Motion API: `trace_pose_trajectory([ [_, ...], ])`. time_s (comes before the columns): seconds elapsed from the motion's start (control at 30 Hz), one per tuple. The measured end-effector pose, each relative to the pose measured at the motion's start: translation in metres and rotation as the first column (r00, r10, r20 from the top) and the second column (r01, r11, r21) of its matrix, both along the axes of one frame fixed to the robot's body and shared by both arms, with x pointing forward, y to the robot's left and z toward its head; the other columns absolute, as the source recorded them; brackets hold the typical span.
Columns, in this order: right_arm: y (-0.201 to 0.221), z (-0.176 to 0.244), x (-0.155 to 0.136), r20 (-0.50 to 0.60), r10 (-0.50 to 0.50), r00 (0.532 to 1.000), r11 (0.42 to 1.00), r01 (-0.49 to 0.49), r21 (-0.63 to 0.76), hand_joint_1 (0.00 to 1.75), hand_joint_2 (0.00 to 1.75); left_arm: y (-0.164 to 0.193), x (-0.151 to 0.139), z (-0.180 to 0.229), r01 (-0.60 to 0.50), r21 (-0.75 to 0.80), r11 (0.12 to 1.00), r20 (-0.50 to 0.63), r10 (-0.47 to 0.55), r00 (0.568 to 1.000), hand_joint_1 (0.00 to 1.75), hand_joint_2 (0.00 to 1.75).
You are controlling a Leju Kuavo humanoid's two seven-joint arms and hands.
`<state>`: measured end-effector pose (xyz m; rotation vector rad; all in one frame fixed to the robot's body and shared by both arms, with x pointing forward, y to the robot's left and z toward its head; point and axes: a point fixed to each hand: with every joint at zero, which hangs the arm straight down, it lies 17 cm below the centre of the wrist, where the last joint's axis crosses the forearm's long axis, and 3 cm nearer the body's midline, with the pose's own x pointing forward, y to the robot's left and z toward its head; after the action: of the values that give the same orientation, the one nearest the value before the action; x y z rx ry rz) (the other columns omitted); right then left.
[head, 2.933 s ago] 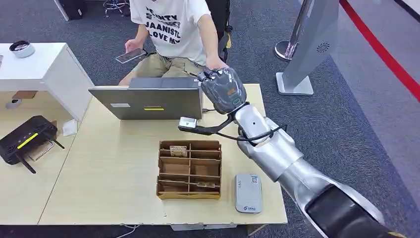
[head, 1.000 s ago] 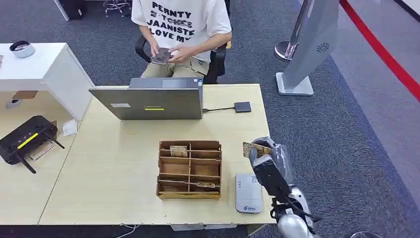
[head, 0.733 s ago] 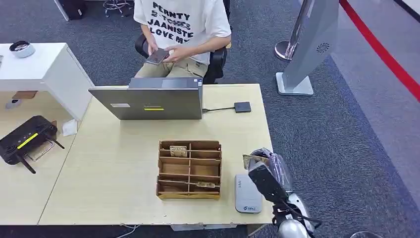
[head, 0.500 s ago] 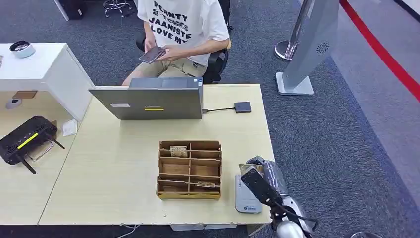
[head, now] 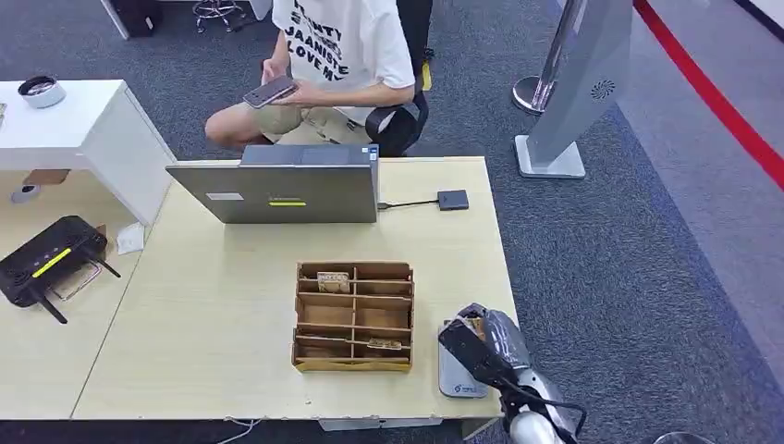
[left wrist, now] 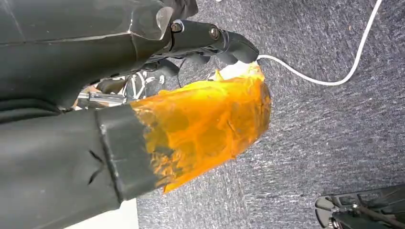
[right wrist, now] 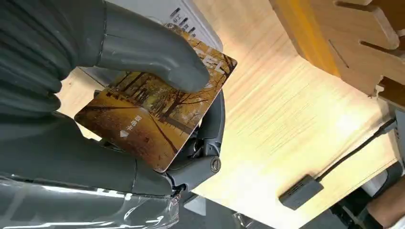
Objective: Pass the card to the sensor for recognition and then transmit it.
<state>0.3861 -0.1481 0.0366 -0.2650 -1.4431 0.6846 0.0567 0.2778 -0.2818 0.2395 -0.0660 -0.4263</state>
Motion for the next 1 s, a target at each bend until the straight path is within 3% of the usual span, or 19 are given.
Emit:
trace_pose_trajectory([
  [0.6,-0.008,-0.013,0.006,-0.027,0.003,1.0,0.997,-0.005,-0.071,1.75,1.75,0.001,-0.003,0.0,-0.019,-0.001,1.0,-0.01,0.019,1.0,0.05,0.0],
  [0.83,-0.023,0.014,0.013,0.154,-0.071,0.986,0.978,0.099,-0.184,1.75,1.75,0.0,-0.004,0.0,-0.027,0.0,1.0,-0.013,0.027,1.0,0.03,0.0],
  [1.0,-0.026,0.042,0.009,0.266,-0.124,0.956,0.974,0.169,-0.153,1.75,1.75,0.0,-0.004,0.0,-0.031,0.001,1.0,-0.013,0.031,0.999,0.03,0.0],
])
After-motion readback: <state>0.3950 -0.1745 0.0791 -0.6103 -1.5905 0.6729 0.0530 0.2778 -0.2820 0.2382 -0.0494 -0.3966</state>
